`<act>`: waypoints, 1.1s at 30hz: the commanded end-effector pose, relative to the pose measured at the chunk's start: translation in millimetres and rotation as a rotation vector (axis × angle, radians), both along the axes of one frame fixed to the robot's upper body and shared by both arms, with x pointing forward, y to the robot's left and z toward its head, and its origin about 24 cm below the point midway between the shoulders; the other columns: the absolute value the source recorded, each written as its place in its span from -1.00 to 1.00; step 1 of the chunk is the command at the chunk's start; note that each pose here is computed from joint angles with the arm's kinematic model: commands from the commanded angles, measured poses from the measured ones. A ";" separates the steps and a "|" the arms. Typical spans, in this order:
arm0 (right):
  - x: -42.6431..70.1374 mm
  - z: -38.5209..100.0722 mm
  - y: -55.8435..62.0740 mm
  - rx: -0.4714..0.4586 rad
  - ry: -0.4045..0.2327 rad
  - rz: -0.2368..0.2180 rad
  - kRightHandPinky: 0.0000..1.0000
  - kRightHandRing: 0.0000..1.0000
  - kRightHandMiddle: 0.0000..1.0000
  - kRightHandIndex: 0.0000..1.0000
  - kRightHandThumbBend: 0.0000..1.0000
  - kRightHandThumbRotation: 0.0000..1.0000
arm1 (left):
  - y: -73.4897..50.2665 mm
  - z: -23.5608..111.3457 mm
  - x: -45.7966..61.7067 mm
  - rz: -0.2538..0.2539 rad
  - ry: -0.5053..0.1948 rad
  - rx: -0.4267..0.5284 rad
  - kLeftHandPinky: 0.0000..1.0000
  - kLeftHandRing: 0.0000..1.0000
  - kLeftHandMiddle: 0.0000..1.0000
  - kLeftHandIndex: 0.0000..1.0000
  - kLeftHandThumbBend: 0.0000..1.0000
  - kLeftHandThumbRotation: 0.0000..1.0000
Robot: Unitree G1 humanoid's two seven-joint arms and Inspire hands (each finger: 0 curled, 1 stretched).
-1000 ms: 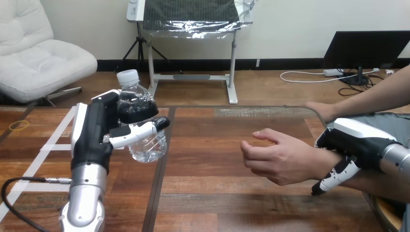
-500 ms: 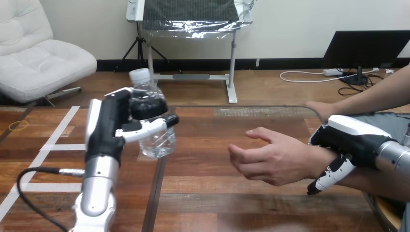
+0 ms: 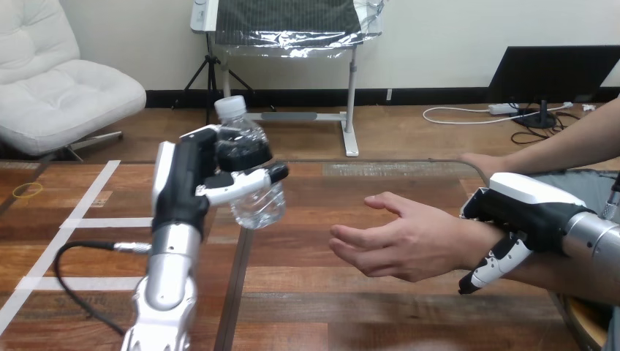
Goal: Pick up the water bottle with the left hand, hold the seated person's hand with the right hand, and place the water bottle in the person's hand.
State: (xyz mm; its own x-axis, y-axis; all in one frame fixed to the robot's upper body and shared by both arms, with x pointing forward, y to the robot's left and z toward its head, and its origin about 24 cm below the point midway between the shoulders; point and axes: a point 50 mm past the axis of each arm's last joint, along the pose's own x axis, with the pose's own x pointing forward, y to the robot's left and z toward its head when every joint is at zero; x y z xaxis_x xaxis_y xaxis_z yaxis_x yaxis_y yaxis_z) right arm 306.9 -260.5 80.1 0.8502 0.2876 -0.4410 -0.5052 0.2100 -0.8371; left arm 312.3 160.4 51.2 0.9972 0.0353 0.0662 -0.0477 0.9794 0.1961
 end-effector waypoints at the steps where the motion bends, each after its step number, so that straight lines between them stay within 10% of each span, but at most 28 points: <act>1: 0.0 -7.6 13.1 0.109 0.001 -0.007 -0.79 -0.69 -0.56 -0.53 0.38 -1.00 | -20.7 35.9 21.3 -0.042 -0.142 -0.033 -0.42 -0.28 -0.15 -0.12 0.30 -1.00; 33: 4.1 5.0 35.6 0.119 -0.018 0.034 -0.74 -0.65 -0.51 -0.51 0.43 -1.00 | -80.9 37.6 30.8 -0.154 -0.136 -0.133 -0.35 -0.22 -0.12 -0.10 0.37 -1.00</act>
State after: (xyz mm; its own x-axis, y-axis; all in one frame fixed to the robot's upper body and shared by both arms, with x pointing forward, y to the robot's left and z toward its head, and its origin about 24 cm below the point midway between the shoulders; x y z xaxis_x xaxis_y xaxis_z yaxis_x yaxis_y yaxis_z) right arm 310.2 -235.3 92.4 0.8507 0.3407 -0.4002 -0.4850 0.2155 -0.8475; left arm 330.4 98.5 52.6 0.9960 -0.0579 0.0685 0.0520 0.9949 0.0859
